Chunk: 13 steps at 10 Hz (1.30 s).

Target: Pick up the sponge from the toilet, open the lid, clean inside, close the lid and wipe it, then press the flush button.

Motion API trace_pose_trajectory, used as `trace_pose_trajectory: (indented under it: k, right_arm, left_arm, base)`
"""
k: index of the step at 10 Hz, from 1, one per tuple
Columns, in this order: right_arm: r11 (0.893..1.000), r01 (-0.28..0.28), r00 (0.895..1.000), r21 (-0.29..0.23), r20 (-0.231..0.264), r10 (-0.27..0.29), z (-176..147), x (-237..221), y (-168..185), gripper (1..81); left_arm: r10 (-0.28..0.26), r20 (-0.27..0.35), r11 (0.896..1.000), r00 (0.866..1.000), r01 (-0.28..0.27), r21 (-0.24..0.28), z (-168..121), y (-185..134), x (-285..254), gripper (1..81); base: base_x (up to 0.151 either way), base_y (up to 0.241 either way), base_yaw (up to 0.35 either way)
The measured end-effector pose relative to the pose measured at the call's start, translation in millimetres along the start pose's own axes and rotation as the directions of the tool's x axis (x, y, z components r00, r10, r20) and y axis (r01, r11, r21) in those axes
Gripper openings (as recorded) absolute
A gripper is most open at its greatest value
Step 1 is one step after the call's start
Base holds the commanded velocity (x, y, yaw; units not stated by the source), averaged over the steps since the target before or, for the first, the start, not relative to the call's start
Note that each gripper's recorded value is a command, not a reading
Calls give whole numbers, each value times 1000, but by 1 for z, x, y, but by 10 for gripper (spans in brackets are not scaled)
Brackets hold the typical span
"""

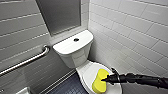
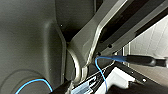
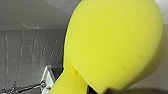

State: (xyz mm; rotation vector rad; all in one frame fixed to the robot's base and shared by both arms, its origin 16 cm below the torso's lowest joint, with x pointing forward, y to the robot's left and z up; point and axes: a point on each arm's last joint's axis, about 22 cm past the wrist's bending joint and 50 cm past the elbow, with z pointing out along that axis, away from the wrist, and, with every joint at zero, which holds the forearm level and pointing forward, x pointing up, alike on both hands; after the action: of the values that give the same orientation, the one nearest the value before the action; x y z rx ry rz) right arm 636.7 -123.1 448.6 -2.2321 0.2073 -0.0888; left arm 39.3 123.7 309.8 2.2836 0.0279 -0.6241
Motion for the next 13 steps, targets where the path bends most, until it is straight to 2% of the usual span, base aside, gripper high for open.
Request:
trace_pose_trajectory:
  k: [2,4,6,7,9,11,13]
  right_arm:
    - [998,29,999,-61,-15,-30,32,32,4,10]
    - [995,73,997,-61,-1,-73,84,38,-23,10]
    - [991,90,996,-94,-13,-92,116,48,-27,10]
    - [989,90,995,-115,-27,-94,126,55,-24,10]
    - [989,81,992,-124,-84,-91,143,66,-19,10]
    - [986,40,990,-163,-130,-62,149,66,15,10]
    - [990,7,982,-143,-183,-33,150,59,34,10]
  left_arm:
    - [-1,0,1000,1000,1,4,0,-2,0,811]
    - [-3,-1,1000,1000,4,11,-1,-6,0,811]
    - [-5,-1,1000,1000,5,15,-2,-8,0,811]
    - [-6,0,1000,1000,6,17,-3,-9,-1,811]
    - [-6,0,1000,1000,6,16,-3,-9,-1,811]
    - [-6,0,1000,1000,6,16,-3,-9,-1,811]
    - [-6,0,1000,1000,6,16,-3,-9,-1,811]
  base:
    - [0,0,0]
    - [0,0,0]
    - [0,0,0]
    - [0,0,0]
    - [0,0,0]
    - [0,0,0]
    - [0,0,0]
